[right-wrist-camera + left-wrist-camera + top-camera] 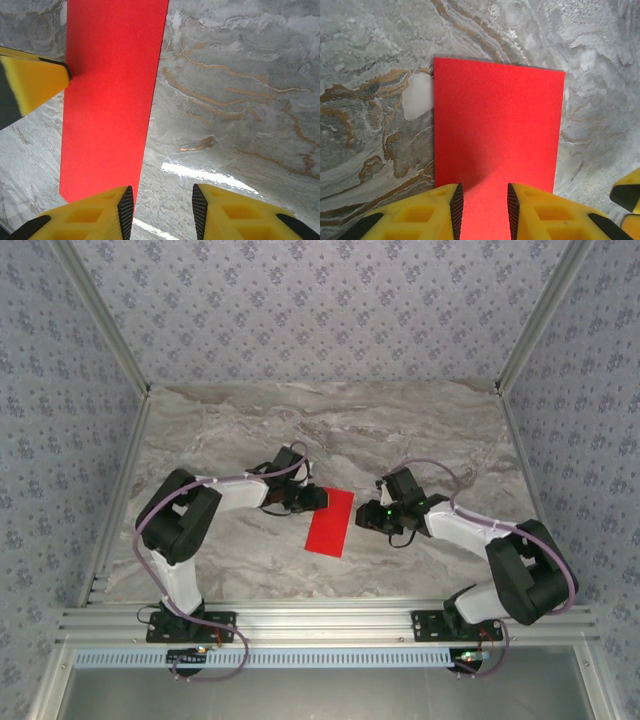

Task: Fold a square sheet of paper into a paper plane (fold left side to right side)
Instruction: Fold the triangle a second time at the center of the table.

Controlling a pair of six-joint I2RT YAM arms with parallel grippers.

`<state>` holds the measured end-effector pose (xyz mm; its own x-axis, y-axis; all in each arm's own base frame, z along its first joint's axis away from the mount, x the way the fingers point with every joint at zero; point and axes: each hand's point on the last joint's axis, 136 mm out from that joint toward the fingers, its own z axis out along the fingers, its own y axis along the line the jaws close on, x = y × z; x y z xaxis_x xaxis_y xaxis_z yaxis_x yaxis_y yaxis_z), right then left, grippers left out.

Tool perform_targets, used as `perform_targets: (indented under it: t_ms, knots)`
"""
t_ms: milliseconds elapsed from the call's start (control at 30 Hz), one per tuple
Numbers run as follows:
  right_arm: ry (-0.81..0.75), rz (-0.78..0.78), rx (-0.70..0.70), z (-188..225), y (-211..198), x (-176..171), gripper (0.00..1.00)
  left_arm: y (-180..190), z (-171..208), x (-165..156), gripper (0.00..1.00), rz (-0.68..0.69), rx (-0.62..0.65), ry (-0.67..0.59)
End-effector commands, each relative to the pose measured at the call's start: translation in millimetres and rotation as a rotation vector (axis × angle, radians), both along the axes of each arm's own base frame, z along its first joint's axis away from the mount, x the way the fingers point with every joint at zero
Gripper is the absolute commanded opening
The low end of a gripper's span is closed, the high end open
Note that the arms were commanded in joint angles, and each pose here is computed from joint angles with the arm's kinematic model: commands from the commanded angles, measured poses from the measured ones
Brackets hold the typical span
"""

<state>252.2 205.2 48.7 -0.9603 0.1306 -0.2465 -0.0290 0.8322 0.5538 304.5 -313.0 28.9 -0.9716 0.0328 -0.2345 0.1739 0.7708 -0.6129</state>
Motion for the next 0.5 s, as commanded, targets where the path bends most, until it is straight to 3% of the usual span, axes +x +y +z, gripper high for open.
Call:
perform_targets:
  t_ms: [0,467]
  knots:
    - [-0.007,0.005,0.016,3.8,-0.8,-1.0,0.43,-0.2,-5.0,1.7,0.3,0.01,-0.007,-0.003]
    - [0.023,-0.038,0.119,6.6,22.2,20.3,0.46,23.2,-20.6,-11.2,0.25,0.057,0.066,0.003]
